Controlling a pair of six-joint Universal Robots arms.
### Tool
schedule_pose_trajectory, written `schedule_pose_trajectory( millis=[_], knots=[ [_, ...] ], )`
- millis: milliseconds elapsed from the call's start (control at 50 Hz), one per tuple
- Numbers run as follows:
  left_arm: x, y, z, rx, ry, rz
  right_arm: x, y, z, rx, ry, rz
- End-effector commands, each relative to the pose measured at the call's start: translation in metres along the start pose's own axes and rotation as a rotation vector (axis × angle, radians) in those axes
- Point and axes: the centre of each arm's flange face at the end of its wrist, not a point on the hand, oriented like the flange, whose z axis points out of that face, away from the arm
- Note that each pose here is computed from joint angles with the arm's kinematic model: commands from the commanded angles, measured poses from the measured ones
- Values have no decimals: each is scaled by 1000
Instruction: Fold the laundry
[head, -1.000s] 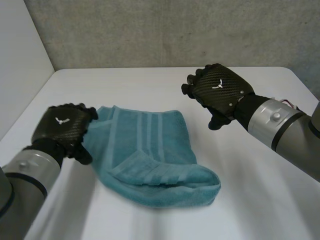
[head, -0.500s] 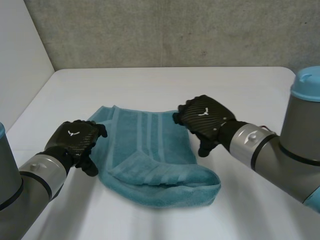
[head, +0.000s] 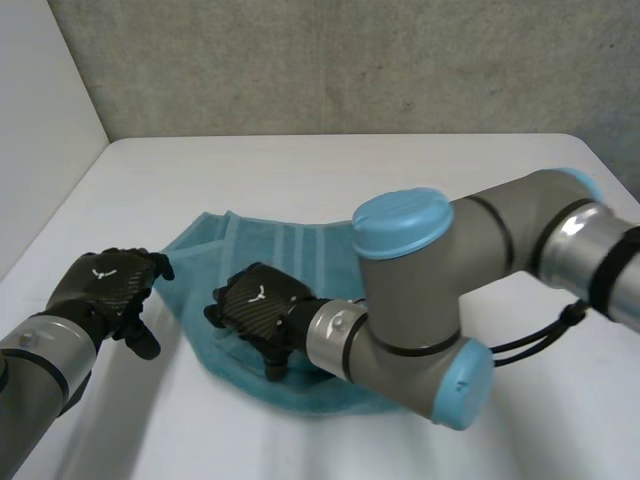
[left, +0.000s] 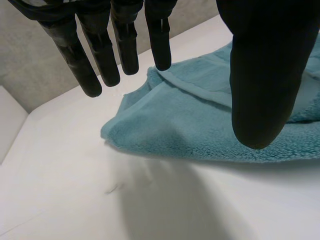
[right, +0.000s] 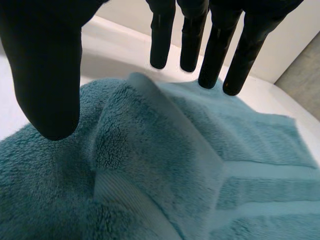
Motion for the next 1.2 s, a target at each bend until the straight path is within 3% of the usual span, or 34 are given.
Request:
schedule_pose_trajectory(
  millis=[20,260,300,320,360,420,460,620,740,860,980,1140,1200],
  knots=[
    [-4,1,1,-5,-12,-6,7,7,20,6,28,13],
    [-4,0,0,1,-12,-6,47,-8,19,6,258,-7],
    [-4,-2,0,9,-12,-4,88,-1,8,-24,409,32],
    [-4,-3,-1,14,-10,-5,88,-1,8,-24,410,32],
    [-4,-5,-2,22,-9,-5,136,-3,-21,-41,585,71],
    [-3,-7,-3,32,-7,-3,159,-3,-38,-46,668,85],
    [-2,-9,-4,41,-4,-1,202,14,-73,-86,803,122],
    [3,-14,-5,66,17,8,256,72,-137,-221,977,207],
    [16,-16,-6,94,64,31,251,113,-160,-391,970,221],
    [43,-13,-1,104,153,69,235,123,-166,-461,939,215],
    [63,-9,6,90,224,118,220,105,-178,-418,948,205],
    [86,12,26,38,322,306,190,62,-196,-247,903,119],
    [89,15,29,30,336,328,173,59,-197,-228,846,120]
  ],
)
